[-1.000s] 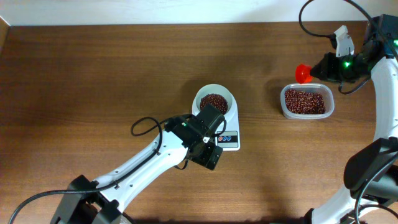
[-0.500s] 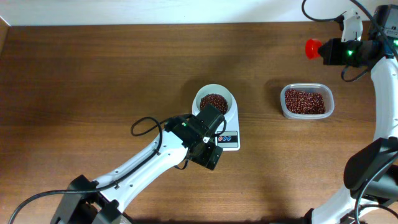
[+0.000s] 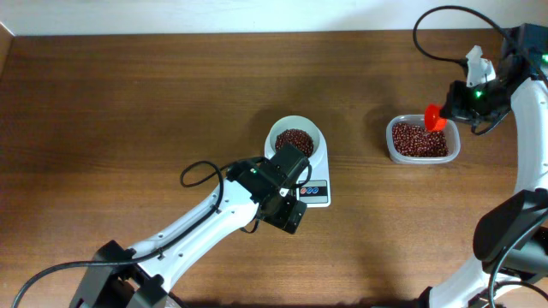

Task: Scoop item into bowl and weigh 50g on scale

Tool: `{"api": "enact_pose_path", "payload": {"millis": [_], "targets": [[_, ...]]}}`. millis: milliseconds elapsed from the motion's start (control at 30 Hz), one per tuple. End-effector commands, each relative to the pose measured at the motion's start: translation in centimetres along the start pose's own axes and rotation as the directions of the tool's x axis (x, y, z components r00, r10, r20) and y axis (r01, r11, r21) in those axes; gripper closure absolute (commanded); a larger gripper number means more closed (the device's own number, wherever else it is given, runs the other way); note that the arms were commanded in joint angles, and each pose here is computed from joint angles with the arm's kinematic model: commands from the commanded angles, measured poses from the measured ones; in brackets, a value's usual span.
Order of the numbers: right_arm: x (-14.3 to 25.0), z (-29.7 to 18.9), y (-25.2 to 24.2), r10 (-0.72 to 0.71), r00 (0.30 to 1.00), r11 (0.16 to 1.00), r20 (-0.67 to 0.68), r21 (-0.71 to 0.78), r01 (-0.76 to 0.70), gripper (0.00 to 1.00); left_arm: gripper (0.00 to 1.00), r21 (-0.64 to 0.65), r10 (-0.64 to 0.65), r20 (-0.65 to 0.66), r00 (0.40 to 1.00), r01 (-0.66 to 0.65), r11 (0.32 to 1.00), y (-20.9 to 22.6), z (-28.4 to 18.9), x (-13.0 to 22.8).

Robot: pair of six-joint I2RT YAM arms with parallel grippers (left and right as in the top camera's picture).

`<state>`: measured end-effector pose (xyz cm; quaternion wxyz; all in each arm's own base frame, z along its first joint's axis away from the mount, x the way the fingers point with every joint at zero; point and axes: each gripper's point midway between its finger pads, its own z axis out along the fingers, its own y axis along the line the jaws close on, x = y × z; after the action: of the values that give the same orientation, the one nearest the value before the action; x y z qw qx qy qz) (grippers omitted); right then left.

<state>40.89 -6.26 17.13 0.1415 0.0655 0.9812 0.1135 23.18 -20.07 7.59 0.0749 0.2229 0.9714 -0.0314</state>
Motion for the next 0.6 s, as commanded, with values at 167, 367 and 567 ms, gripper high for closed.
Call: {"api": "enact_pose_path", "payload": {"millis": [167,367,567], "targets": [[0.7,2.8,0.2,0.041,0.999,0.998,-0.015,0.047,-0.04,0.96,0.01,-0.007,0.004,0.007,1.0,-0.004,1.0,0.1,-0.1,0.1],[0.7,4.5,0.9,0.019,0.999,0.999,-0.031,0.035,-0.018,0.96,0.01,-0.007,0.004,0.007,1.0,-0.004,1.0,0.1,-0.1,0.1],[0.8,4.6,0.9,0.02,0.999,0.999,-0.036,0.032,-0.019,0.96,0.01,-0.007,0.004,0.007,1.0,-0.004,1.0,0.1,-0.1,0.1]]}}
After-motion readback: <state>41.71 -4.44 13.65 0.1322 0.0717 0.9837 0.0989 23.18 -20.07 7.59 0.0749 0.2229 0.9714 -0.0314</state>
